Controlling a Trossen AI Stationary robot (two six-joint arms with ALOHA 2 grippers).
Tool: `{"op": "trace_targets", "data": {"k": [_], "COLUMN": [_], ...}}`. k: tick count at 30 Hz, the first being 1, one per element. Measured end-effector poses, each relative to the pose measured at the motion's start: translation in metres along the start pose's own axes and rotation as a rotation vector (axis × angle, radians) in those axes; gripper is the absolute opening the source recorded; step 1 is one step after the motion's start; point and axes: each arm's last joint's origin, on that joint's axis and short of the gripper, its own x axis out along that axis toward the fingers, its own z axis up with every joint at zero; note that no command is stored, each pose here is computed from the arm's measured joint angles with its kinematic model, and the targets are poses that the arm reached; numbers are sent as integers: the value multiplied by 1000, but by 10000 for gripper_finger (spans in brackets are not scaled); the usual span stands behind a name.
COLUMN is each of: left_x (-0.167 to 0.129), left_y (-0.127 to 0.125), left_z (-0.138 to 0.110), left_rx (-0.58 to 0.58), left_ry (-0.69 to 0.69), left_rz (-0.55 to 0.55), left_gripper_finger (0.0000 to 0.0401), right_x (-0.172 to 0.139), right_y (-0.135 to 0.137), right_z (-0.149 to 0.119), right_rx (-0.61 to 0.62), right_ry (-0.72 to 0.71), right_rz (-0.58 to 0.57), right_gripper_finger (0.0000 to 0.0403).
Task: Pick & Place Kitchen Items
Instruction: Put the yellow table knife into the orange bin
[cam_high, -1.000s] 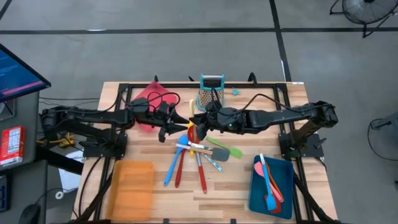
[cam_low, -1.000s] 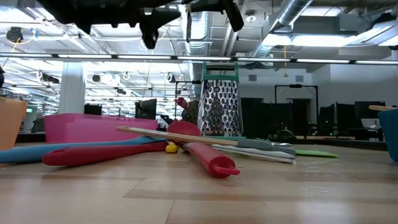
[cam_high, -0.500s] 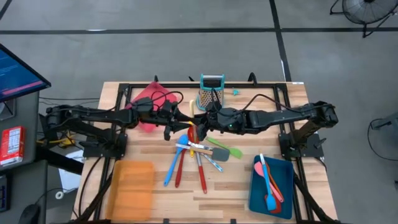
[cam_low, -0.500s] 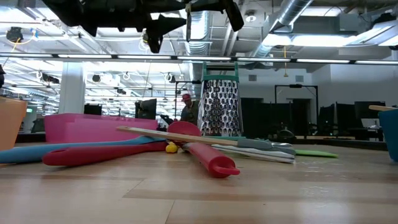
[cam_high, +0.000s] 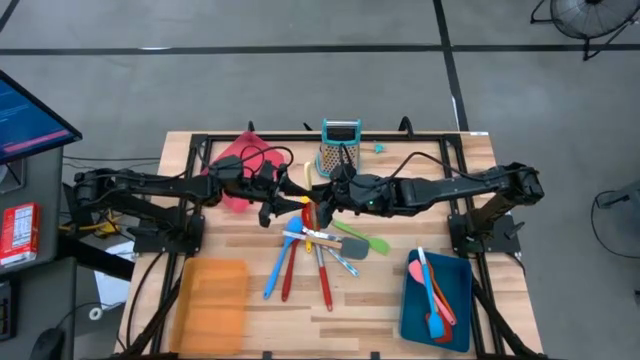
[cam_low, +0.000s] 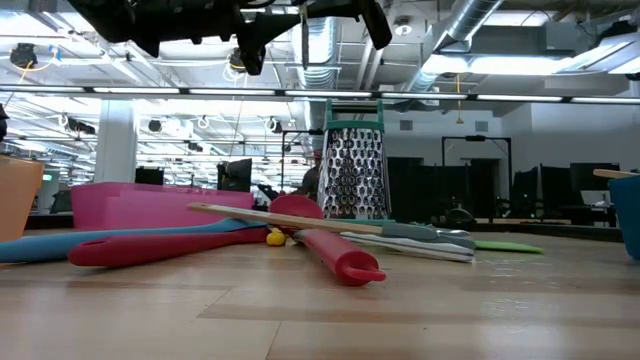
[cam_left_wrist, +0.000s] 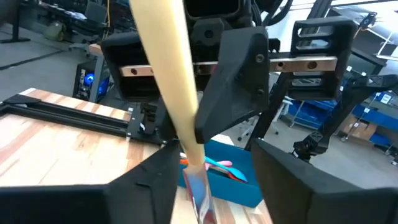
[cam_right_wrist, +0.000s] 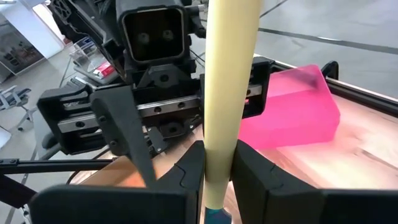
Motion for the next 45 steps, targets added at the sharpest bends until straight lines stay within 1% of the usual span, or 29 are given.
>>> {"op": "trace_targets", "data": {"k": [4,7,12,15,20,27,30,33,45], "left_x": [0,0,-1,1,1,1,1,1,1], "left_y": [0,1,4,6,5,5,5,5,5], "left_z": [0,0,0,-3,-2,-1,-1,-1,-1], "left_rx": [2,1,0,-23,-40,-54,-53,-52,-54], "left_ry": [-2,-6,-14,1,-9,-15,-16,-18,-19], "left_rz": [6,23,61,69,67,65,64,63,58], "left_gripper_finger": [229,244,240,234,232,228,214,189,38], "right_x": [0,0,0,1,2,2,3,3,9], "right_y": [0,1,2,2,0,0,-1,-1,-2], "right_z": [0,0,3,5,7,11,12,12,6], "right_rx": [0,2,5,-8,-8,-16,-16,-17,-18], "right_ry": [2,6,-16,-34,-41,-62,-59,-52,-37], "right_rz": [3,17,35,42,44,77,77,88,81], "right_gripper_finger": [56,56,56,56,56,56,56,56,56]}}
